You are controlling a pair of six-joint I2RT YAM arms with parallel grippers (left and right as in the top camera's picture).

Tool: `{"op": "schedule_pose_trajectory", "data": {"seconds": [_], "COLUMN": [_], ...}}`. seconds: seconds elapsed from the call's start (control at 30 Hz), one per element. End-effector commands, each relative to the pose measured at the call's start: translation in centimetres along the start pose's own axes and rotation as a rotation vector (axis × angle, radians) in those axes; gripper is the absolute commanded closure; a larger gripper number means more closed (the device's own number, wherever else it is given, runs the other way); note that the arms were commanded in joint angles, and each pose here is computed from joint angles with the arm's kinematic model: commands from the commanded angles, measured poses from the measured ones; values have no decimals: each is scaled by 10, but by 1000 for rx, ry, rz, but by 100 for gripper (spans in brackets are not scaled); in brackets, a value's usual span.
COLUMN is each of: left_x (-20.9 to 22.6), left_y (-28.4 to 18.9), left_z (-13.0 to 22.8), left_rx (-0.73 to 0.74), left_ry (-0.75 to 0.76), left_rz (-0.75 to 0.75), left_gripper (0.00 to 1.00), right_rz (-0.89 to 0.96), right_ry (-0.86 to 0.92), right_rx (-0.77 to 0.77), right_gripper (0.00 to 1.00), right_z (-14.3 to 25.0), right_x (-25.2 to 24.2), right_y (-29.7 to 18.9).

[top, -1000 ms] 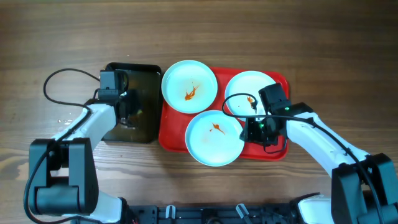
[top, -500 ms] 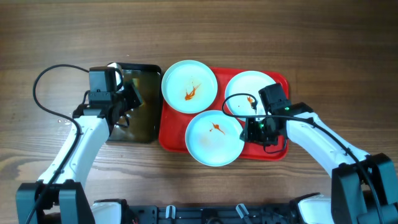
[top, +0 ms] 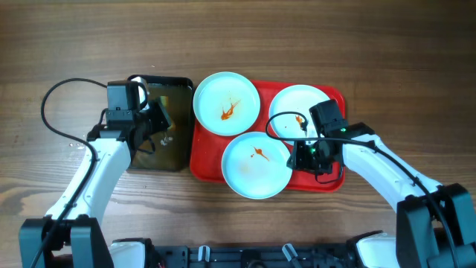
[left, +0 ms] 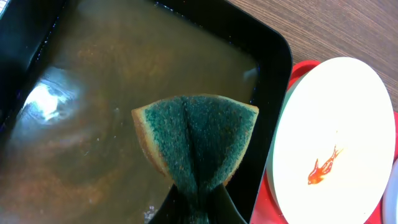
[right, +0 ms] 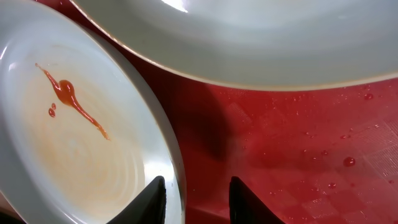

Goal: Clean dirty plates on tray and stack at the side
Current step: 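Lift the wet sponge with the left gripper and carry it to the front plate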

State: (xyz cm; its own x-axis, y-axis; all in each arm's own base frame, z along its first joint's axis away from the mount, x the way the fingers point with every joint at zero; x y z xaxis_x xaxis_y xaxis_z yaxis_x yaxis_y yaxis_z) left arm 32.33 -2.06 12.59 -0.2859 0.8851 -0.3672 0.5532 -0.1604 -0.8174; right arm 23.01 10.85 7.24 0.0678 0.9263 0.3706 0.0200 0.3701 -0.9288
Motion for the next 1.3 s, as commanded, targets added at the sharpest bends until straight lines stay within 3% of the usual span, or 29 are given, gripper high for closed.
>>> {"op": "schedule_pose_trajectory", "data": {"seconds": [0.0,0.1,0.23,0.3,0.33,0.53,0.8,1.0,1.27], "left_x": [-4,-7,-36,-59,-77,-150,-185,-183,-150], "left_y": [-4,-4,-8,-12,-15,-12,17,44,67], "left_z": [-5,-4,12,25,35,82,150,188,188], "left_rx": [-19,-7,108,174,222,349,566,660,609], "left_ry": [4,5,25,61,87,73,-1,-63,-104], "left_rz": [23,48,268,387,473,609,588,474,272], "left_gripper": [96,96,96,96,96,96,96,96,96], "right_rz": [12,12,5,3,3,-2,-1,-1,0], "right_ry": [1,1,-5,-7,-7,-11,-13,-13,-13], "right_rx": [-15,-16,-32,-36,-38,-50,-55,-55,-53], "right_gripper": [66,66,66,74,84,86,91,92,92], "right_z": [-5,-5,-8,-9,-9,-12,-13,-13,-12], "right_x": [2,2,3,3,4,4,4,4,4], "right_y": [-1,-1,-1,-1,-1,-1,-1,-1,-1]}}
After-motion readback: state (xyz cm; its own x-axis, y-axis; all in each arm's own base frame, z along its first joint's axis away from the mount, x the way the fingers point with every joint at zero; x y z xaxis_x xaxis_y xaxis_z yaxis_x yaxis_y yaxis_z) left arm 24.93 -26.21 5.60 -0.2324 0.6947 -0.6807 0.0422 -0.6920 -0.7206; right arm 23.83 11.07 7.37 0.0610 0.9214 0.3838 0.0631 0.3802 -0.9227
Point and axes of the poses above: each gripper's point midway between its finger pads, its own y axis out along the fingers, its own x axis along the line the jaws close on, z = x × y, the point moved 6 cm from there along -y, back along the fingers, and after that the axes turned 3 degrees about -y, right-handed, at the moved point
